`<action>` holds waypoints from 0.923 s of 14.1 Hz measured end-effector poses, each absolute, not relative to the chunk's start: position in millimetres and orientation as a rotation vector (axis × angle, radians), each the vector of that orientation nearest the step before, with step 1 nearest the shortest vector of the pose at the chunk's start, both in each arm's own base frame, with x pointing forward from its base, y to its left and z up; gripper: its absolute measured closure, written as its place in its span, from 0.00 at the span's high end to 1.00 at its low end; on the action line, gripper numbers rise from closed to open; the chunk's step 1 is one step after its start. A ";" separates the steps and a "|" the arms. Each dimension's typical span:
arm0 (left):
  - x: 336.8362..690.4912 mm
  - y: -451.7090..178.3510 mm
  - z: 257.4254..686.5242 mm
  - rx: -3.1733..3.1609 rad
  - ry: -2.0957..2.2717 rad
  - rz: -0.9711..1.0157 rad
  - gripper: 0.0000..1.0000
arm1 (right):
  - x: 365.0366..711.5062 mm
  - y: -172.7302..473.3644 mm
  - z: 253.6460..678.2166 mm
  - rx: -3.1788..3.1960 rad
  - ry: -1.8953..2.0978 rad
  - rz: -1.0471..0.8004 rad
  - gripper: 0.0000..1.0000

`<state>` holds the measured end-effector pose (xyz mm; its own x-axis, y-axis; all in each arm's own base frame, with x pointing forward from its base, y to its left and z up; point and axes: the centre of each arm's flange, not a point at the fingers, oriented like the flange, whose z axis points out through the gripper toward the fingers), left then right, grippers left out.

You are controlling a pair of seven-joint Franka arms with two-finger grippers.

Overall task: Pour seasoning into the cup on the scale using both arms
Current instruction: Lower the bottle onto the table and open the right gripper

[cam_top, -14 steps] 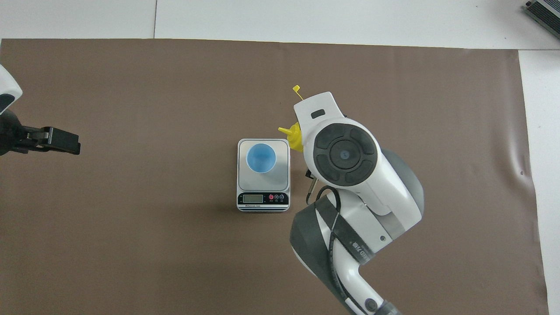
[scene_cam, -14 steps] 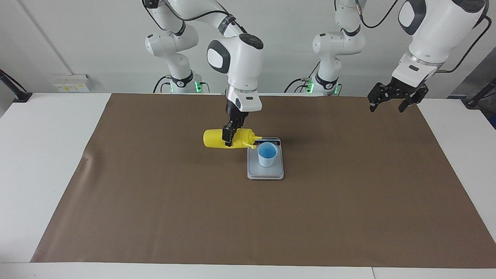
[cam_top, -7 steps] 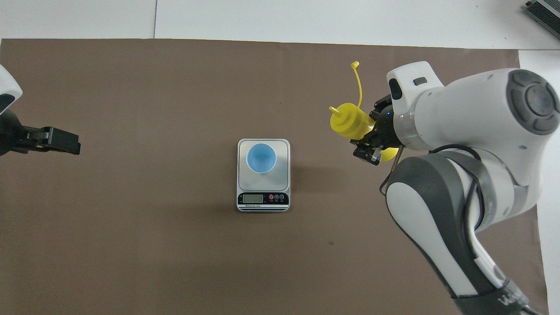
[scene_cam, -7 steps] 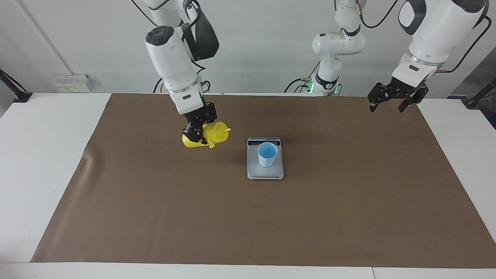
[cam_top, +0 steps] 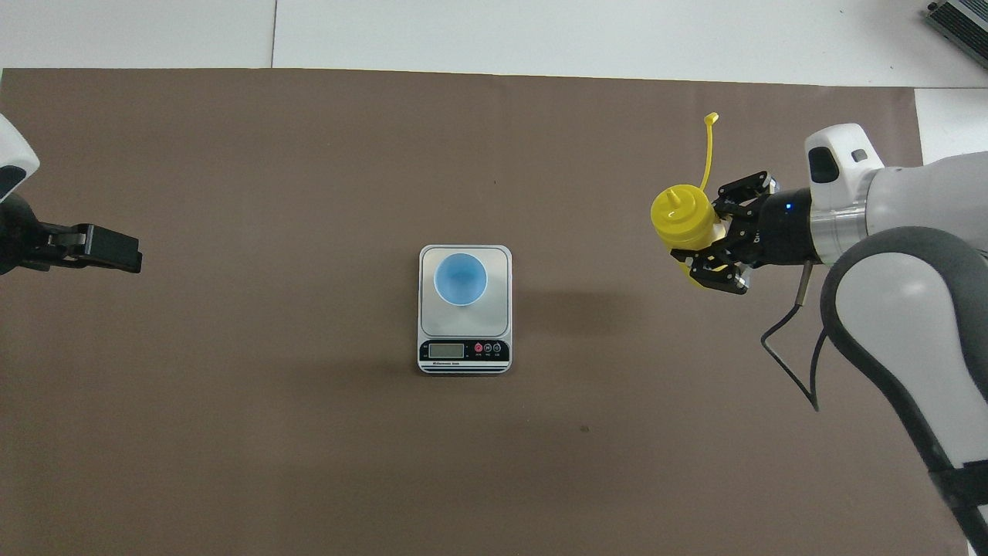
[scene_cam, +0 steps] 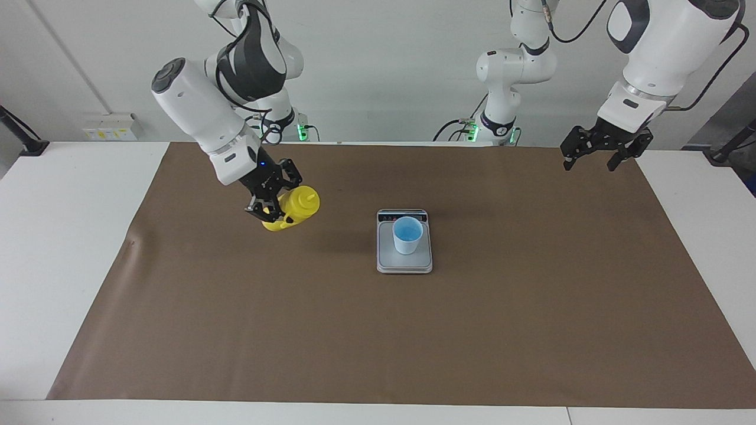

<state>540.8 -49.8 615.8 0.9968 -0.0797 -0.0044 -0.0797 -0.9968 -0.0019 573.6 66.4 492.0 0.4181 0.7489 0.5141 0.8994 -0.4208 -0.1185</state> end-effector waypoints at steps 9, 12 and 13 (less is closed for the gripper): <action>540.8 -49.7 615.8 -3.137 0.125 0.007 1.00 | 523.8 -16.4 383.2 -2.087 -1.343 -0.867 0.51; 540.7 -49.7 615.8 -3.137 0.125 0.007 1.00 | 502.7 -43.5 347.0 -2.049 -1.364 -0.939 0.51; 540.7 -49.7 615.8 -3.137 0.125 0.007 1.00 | 498.3 -51.3 338.5 -2.050 -1.363 -0.945 0.51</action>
